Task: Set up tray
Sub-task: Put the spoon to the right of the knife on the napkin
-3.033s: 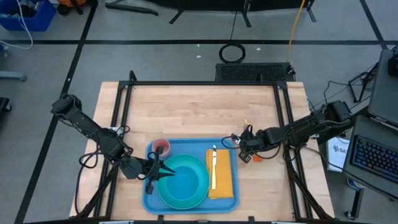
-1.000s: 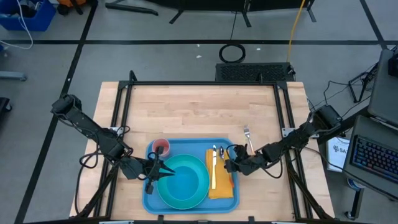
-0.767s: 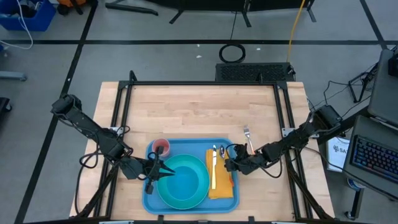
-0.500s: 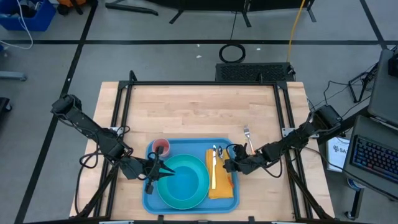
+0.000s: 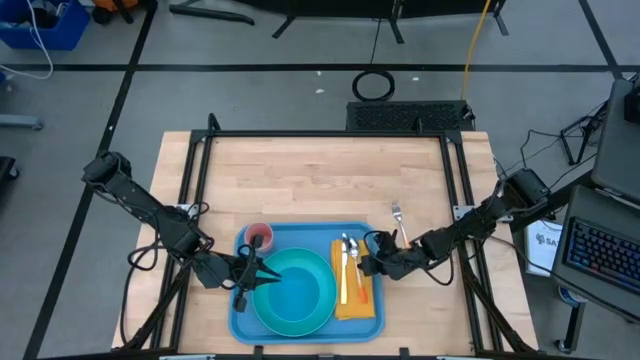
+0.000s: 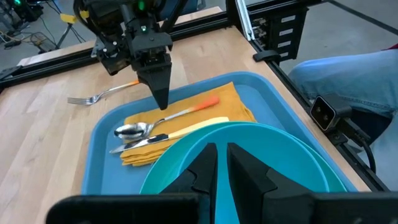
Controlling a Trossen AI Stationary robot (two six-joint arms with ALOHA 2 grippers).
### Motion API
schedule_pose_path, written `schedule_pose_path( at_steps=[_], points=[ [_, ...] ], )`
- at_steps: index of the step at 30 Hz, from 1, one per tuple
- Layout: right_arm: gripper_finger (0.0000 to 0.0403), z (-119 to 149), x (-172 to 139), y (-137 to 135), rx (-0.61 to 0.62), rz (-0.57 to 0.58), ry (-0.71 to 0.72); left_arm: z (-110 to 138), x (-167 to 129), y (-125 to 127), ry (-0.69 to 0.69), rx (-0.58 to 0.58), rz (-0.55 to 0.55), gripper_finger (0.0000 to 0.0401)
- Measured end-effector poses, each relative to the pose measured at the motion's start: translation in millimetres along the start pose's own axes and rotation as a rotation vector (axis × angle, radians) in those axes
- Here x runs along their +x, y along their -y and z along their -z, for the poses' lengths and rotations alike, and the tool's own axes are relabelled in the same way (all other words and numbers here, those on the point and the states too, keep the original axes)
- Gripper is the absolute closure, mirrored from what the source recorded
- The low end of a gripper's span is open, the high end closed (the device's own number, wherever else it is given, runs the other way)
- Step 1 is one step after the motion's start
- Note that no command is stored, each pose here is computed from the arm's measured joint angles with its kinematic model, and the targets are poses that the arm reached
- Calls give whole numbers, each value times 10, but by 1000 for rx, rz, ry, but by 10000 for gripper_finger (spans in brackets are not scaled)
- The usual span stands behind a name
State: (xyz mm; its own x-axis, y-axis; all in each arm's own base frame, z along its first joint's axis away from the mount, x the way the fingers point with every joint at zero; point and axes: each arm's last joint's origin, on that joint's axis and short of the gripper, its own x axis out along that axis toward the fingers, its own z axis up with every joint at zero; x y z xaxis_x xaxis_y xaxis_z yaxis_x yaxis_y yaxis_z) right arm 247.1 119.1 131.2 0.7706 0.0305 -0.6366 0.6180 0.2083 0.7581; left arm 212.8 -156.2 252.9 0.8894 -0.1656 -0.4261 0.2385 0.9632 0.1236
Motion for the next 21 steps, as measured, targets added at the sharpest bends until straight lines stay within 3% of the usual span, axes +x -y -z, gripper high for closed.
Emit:
schedule_pose_path(
  at_steps=[6, 14, 21],
  points=[
    [368, 4, 0, -15, -11, -13, -11, 70, 17, 2, 6, -2, 0, 359],
    [400, 19, -2, 41, -25, 47, -77, 128, 31, 3, 21, -11, 2, 359],
    [402, 53, 77, 55, -64, 108, -153, 127, 36, -7, 21, -10, -3, 359]
  ],
)
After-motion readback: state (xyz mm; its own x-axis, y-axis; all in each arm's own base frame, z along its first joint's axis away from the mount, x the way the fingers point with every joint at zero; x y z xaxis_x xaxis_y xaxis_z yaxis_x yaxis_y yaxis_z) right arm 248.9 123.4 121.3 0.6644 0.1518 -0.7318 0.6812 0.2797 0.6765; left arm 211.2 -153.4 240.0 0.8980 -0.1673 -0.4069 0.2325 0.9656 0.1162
